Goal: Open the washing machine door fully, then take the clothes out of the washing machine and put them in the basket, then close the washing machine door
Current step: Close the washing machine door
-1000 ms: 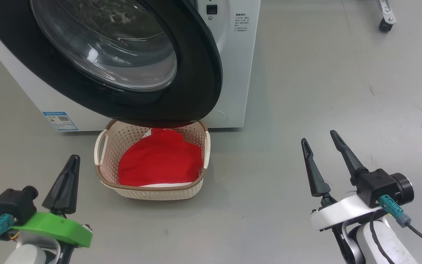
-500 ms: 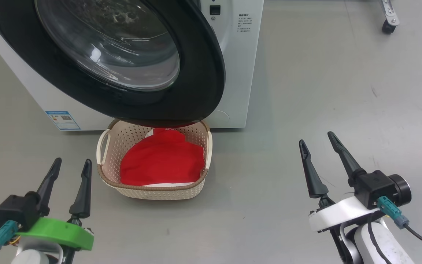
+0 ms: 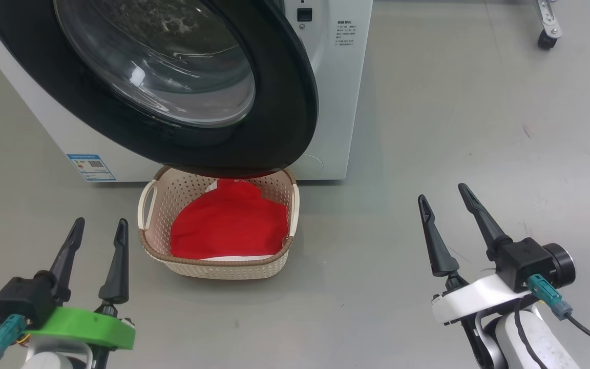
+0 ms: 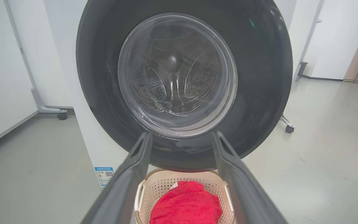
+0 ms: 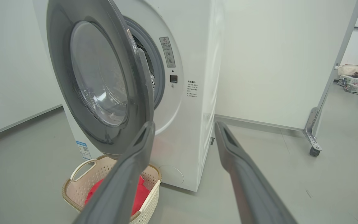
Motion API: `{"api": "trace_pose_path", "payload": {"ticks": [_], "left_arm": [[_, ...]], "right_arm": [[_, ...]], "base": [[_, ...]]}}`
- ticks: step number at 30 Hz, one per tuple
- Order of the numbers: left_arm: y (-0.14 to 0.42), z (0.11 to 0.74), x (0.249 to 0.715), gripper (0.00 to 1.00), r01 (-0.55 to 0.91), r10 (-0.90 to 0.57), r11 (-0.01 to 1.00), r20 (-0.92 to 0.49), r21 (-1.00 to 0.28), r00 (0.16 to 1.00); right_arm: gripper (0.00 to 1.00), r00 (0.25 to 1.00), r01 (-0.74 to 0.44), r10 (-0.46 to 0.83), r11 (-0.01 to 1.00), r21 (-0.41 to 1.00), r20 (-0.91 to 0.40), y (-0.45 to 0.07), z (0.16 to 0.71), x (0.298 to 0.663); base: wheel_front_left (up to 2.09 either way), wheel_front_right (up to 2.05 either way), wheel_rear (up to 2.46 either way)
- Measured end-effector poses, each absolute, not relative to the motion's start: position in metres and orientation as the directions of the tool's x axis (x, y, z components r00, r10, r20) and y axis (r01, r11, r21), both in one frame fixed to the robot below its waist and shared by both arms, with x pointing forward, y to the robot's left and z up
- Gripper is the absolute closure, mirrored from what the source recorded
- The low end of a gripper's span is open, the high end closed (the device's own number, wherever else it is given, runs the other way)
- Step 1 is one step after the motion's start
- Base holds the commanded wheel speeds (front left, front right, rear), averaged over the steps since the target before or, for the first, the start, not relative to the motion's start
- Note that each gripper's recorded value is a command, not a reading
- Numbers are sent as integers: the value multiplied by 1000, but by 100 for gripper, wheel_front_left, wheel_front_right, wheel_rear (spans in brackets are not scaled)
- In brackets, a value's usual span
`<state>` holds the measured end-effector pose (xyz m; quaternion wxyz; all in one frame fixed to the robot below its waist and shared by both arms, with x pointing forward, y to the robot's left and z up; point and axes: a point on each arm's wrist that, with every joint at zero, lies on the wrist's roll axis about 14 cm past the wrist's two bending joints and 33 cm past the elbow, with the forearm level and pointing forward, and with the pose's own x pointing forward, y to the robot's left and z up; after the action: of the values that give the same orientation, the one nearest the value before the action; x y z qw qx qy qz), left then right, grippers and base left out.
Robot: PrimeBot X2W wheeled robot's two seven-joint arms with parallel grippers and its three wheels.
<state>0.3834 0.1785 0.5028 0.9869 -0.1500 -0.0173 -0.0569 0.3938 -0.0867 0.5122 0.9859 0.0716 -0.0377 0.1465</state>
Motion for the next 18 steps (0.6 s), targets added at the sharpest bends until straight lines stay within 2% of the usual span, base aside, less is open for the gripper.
{"api": "trace_pose_path", "payload": {"ticks": [11, 18], "left_arm": [[176, 504, 382, 0, 121, -108, 948, 63, -295, 992], [180, 506, 382, 0, 110, -93, 951, 71, -291, 993]], "right_arm": [[0, 954, -294, 283, 947, 131, 95, -87, 512, 394], [0, 964, -255, 242, 958, 130, 110, -97, 517, 399]], "base": [[0, 0, 0], [0, 0, 0]]}}
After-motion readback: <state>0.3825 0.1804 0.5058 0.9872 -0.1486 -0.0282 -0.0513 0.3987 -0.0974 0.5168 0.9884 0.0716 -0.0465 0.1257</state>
